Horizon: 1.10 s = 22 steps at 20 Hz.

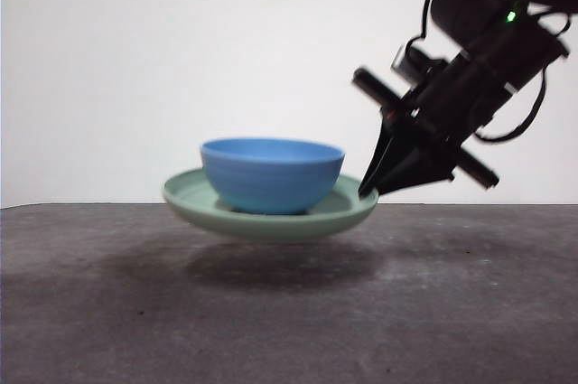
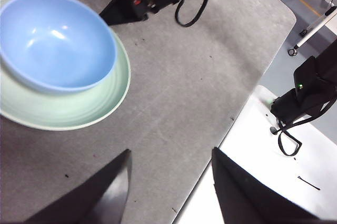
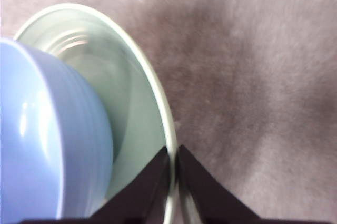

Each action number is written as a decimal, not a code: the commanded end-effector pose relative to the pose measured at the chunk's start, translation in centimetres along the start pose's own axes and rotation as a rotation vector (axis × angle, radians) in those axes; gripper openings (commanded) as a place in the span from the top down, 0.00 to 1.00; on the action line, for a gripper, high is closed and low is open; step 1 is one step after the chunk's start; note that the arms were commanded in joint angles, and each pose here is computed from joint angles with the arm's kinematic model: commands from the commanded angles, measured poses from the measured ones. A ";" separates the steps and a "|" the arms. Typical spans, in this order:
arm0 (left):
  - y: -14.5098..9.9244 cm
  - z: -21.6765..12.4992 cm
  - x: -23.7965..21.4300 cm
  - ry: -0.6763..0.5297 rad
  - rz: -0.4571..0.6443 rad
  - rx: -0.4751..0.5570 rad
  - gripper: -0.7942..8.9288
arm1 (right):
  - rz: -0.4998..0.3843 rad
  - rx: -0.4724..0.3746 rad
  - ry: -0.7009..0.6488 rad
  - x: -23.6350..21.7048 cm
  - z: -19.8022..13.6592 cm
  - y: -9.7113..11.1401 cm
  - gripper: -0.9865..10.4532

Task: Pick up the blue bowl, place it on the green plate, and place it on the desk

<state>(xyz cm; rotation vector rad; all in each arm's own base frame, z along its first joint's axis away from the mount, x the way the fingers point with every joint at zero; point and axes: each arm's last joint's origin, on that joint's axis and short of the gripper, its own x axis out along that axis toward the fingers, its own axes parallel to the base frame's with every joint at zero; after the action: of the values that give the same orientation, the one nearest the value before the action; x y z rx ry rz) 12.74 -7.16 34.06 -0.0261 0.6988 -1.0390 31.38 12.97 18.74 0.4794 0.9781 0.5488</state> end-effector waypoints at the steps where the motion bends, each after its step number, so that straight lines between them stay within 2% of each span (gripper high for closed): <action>1: -0.1 0.3 0.0 -0.006 -0.013 0.022 0.67 | 0.003 0.043 0.008 1.6 0.1 -0.3 0.90; 5: -0.1 0.3 0.0 -0.006 -0.013 0.022 0.67 | -0.023 0.058 0.035 3.0 -0.4 -1.2 0.90; 11: -0.1 0.3 0.0 -0.006 -0.013 0.022 0.67 | -0.034 0.060 0.039 3.1 -0.5 -1.3 0.90; 12: -0.1 0.3 0.0 -0.006 -0.013 0.022 0.67 | -0.034 0.060 0.040 3.1 -0.5 -1.3 0.88; 14: -0.1 0.3 0.0 -0.006 -0.013 0.022 0.67 | -0.035 0.061 0.041 3.1 -0.6 -1.3 0.78; 16: -0.1 0.3 0.0 -0.006 -0.013 0.022 0.67 | -0.033 0.059 0.037 3.0 -0.5 -1.3 0.72; 20: -0.1 0.3 0.0 -0.006 -0.013 0.022 0.67 | -0.059 0.030 -0.022 1.3 0.1 -0.3 0.72; 22: -0.1 0.3 0.0 -0.006 -0.013 0.022 0.67 | -0.075 -0.020 -0.064 -0.7 0.6 0.7 0.72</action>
<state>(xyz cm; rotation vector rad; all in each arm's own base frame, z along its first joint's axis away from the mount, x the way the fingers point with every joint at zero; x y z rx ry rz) 12.74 -7.16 34.06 -0.0261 0.6992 -1.0390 31.08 12.74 19.50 0.4633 0.9495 0.4540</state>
